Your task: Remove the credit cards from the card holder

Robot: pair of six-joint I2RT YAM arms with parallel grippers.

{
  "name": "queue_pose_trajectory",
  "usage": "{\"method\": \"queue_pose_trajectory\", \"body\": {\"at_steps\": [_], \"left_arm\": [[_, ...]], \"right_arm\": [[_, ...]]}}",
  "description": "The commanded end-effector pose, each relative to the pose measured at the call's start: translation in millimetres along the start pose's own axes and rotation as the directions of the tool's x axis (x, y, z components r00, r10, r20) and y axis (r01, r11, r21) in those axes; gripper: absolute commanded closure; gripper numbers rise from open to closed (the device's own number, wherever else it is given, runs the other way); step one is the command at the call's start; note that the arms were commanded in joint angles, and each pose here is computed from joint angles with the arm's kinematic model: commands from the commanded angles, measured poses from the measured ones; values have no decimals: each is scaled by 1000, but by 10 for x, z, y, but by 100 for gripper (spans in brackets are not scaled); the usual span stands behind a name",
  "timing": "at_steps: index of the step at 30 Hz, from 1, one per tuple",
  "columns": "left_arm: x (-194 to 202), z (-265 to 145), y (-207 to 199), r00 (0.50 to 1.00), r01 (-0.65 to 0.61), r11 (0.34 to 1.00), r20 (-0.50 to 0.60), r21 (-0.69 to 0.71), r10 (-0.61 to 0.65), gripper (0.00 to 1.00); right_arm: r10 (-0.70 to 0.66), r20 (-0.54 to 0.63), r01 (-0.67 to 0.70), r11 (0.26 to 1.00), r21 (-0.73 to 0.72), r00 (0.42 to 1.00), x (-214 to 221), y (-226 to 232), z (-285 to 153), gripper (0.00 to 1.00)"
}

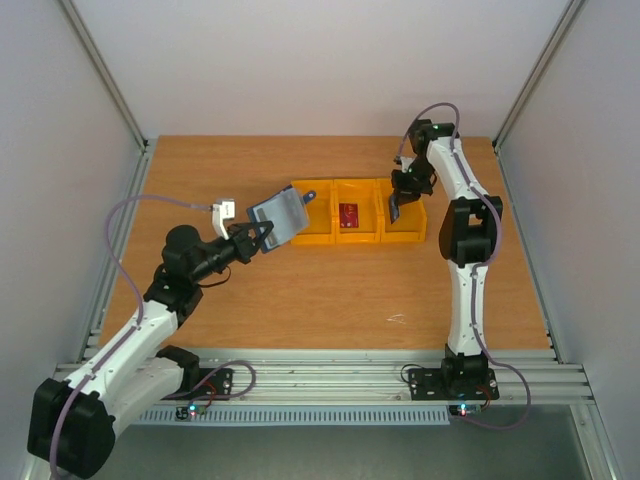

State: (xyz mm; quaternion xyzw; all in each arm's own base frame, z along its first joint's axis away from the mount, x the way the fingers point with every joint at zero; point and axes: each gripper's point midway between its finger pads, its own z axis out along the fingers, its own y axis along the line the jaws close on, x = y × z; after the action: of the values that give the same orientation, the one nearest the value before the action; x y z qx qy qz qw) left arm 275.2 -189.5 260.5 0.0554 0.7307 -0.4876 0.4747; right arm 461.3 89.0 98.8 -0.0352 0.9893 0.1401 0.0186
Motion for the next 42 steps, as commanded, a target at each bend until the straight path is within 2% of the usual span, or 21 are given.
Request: {"method": "queue_pose_trajectory", "body": {"at_steps": [1, 6, 11, 17, 22, 24, 25, 28, 30, 32, 34, 36, 38, 41, 42], "left_arm": [[-180, 0, -132, 997, -56, 997, 63, 55, 53, 100], [-191, 10, -108, 997, -55, 997, 63, 49, 52, 100], [-195, 15, -123, 997, -57, 997, 61, 56, 54, 100], [-217, 8, -188, 996, -66, 995, 61, 81, 61, 100], [-285, -27, -335, 994, -88, 988, 70, 125, 79, 100], [-305, -57, -461, 992, -112, 978, 72, 174, 101, 100], [-320, -75, -535, 990, -129, 971, 75, 202, 116, 100], [-358, -133, -767, 982, -185, 940, 80, 287, 169, 100], [-351, -161, -888, 975, -221, 917, 76, 333, 208, 100], [-358, -179, -961, 970, -243, 902, 78, 356, 230, 100], [-369, -189, -1006, 971, -241, 899, 78, 366, 228, 100], [-372, -205, -1052, 972, -236, 895, 77, 379, 224, 100], [-356, -216, -1084, 974, -227, 892, 71, 391, 217, 100], [-333, -223, -1107, 977, -210, 892, 61, 400, 203, 100], [-333, -230, -1124, 977, -212, 890, 62, 404, 205, 100]], "right_arm": [[3, -54, -4, 1000, -12, 999, 20, -25, 112, 99], [22, -86, -21, 1000, 21, 996, 41, -123, 213, 98], [21, -37, -19, 997, 72, 999, -24, -167, 48, 75], [-30, 101, 15, 990, 143, 994, -88, 13, -635, 63], [-154, 263, 123, 984, 132, 952, 110, 556, -1402, 57], [-276, 322, 263, 961, 87, 906, 313, 997, -1627, 54], [-370, 348, 373, 926, 60, 862, 472, 1329, -1690, 53], [-563, 455, 652, 757, -51, 690, 1079, 2169, -1874, 52], [-587, 557, 767, 624, -153, 588, 1485, 2635, -2010, 49], [-554, 637, 812, 545, -210, 536, 1751, 2934, -2076, 48], [-541, 677, 814, 561, -151, 499, 1869, 3046, -2062, 48], [-555, 689, 769, 639, -6, 466, 1836, 3049, -1964, 48], [-573, 700, 719, 684, 123, 425, 1799, 3058, -1924, 46], [-588, 688, 688, 704, 177, 425, 1800, 3098, -1782, 40], [-592, 678, 694, 700, 166, 435, 1825, 3127, -1717, 33]]}}
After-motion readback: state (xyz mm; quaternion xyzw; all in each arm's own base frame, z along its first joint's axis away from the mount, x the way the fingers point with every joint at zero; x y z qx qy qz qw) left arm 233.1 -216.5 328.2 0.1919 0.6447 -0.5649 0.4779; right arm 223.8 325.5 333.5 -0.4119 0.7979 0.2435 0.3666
